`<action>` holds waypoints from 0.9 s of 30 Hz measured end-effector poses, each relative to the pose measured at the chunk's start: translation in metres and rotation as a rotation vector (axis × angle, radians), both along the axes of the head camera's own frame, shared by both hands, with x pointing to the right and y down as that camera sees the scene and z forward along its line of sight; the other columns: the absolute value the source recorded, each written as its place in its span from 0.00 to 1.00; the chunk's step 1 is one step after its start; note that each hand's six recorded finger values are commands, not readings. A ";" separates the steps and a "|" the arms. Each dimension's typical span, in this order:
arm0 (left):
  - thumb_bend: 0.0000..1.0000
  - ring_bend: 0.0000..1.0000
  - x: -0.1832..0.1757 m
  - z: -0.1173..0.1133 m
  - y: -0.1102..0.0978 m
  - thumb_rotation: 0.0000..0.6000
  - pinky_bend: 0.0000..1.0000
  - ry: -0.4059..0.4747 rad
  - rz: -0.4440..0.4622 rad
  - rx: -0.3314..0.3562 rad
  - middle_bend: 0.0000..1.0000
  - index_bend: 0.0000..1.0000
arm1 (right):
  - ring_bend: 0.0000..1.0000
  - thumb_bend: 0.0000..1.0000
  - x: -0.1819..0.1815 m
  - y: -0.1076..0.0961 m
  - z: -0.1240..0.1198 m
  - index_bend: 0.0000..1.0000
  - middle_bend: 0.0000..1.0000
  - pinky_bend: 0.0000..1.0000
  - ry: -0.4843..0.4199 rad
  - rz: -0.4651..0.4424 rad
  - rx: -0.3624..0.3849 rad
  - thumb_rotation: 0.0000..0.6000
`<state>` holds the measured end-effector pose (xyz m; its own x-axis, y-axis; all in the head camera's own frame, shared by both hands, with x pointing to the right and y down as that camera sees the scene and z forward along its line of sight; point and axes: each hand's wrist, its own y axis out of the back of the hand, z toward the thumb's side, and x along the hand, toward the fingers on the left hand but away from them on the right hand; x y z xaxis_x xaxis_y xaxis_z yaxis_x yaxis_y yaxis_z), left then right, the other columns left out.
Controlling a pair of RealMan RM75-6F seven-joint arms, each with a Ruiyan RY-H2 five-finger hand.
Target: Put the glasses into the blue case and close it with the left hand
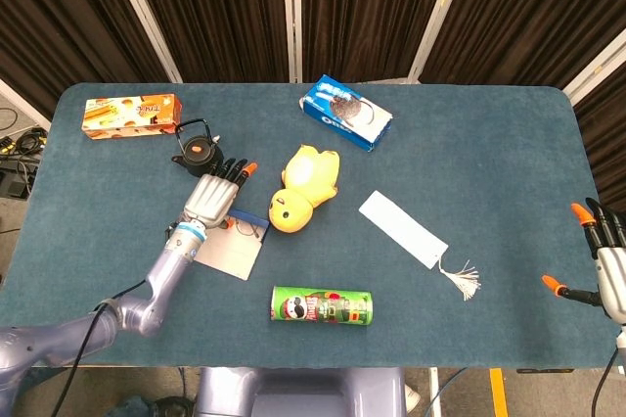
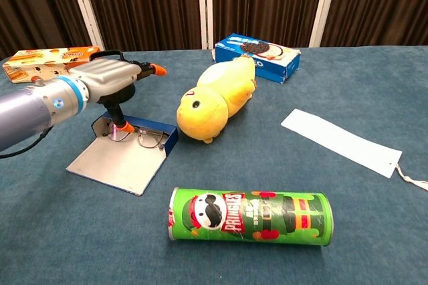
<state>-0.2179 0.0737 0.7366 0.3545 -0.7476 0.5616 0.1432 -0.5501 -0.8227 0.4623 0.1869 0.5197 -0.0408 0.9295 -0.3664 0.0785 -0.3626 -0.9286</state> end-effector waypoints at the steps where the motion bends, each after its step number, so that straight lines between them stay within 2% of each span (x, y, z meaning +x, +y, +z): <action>1: 0.04 0.00 -0.001 -0.003 0.001 1.00 0.00 0.009 -0.001 -0.001 0.00 0.00 | 0.00 0.00 -0.001 0.000 -0.001 0.00 0.00 0.00 -0.002 -0.002 0.002 1.00; 6: 0.05 0.00 -0.016 -0.023 0.015 1.00 0.00 0.061 -0.012 -0.014 0.00 0.01 | 0.00 0.00 -0.003 0.001 -0.003 0.00 0.00 0.00 -0.012 -0.008 0.007 1.00; 11: 0.07 0.00 -0.044 -0.043 0.037 1.00 0.00 0.083 -0.024 -0.028 0.00 0.11 | 0.00 0.00 -0.005 0.002 -0.004 0.00 0.00 0.00 -0.019 -0.015 0.006 1.00; 14: 0.14 0.00 -0.060 -0.050 0.053 1.00 0.00 0.082 -0.019 -0.040 0.00 0.17 | 0.00 0.00 -0.007 0.003 -0.005 0.00 0.00 0.00 -0.023 -0.020 0.007 1.00; 19: 0.23 0.00 -0.067 -0.050 0.071 1.00 0.00 0.086 0.009 -0.054 0.00 0.24 | 0.00 0.00 -0.007 0.003 -0.004 0.00 0.00 0.00 -0.024 -0.021 0.005 1.00; 27: 0.23 0.00 -0.067 -0.032 0.088 1.00 0.00 0.101 0.010 -0.082 0.00 0.27 | 0.00 0.00 -0.007 0.003 -0.004 0.00 0.00 0.00 -0.024 -0.022 0.005 1.00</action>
